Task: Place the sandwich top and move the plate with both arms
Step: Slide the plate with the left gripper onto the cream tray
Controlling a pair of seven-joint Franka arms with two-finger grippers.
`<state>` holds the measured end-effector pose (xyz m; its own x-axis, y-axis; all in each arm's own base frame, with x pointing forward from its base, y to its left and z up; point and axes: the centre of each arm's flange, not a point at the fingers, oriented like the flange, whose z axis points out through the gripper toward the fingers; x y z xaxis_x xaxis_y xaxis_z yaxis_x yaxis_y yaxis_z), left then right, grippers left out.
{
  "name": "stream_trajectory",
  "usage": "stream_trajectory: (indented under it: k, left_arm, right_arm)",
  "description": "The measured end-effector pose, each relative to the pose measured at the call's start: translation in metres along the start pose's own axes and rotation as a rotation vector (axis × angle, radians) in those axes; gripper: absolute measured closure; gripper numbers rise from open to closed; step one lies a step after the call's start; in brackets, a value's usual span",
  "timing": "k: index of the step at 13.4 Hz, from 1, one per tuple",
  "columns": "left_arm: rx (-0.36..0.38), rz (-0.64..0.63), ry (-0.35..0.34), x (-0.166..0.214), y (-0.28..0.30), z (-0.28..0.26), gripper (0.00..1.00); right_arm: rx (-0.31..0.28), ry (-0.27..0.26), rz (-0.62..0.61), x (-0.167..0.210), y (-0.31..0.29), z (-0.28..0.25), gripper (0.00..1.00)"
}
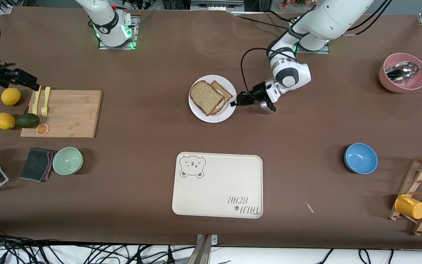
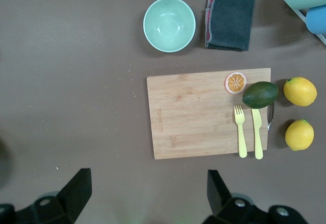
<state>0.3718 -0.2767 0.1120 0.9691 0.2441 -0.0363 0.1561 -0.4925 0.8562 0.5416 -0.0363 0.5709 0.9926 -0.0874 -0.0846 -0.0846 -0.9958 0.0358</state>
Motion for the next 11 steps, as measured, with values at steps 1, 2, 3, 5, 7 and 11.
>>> stream_trajectory:
  k: [1, 2, 3, 5, 7, 11]
  left_arm:
    - [-0.001, 0.005, 0.000, 0.000, 0.001, 0.000, 0.95]
    - [-0.001, 0.019, 0.001, 0.000, 0.001, 0.000, 0.95]
    - [0.000, 0.042, 0.003, 0.001, 0.002, -0.001, 0.95]
    - [0.000, 0.083, 0.008, 0.003, 0.003, -0.002, 0.95]
    - [-0.001, 0.123, 0.019, 0.008, 0.008, -0.004, 0.95]
    - [-0.007, 0.152, 0.044, 0.019, 0.016, -0.011, 0.95]
  right_arm:
    - [0.000, 0.000, 0.000, 0.000, 0.000, 0.000, 0.00]
    - [0.000, 0.000, 0.000, 0.000, 0.000, 0.000, 0.00]
    - [0.000, 0.000, 0.000, 0.000, 0.000, 0.000, 0.00]
    - [0.000, 0.000, 0.000, 0.000, 0.000, 0.000, 0.00]
    - [0.000, 0.000, 0.000, 0.000, 0.000, 0.000, 0.00]
    - [0.000, 0.000, 0.000, 0.000, 0.000, 0.000, 0.00]
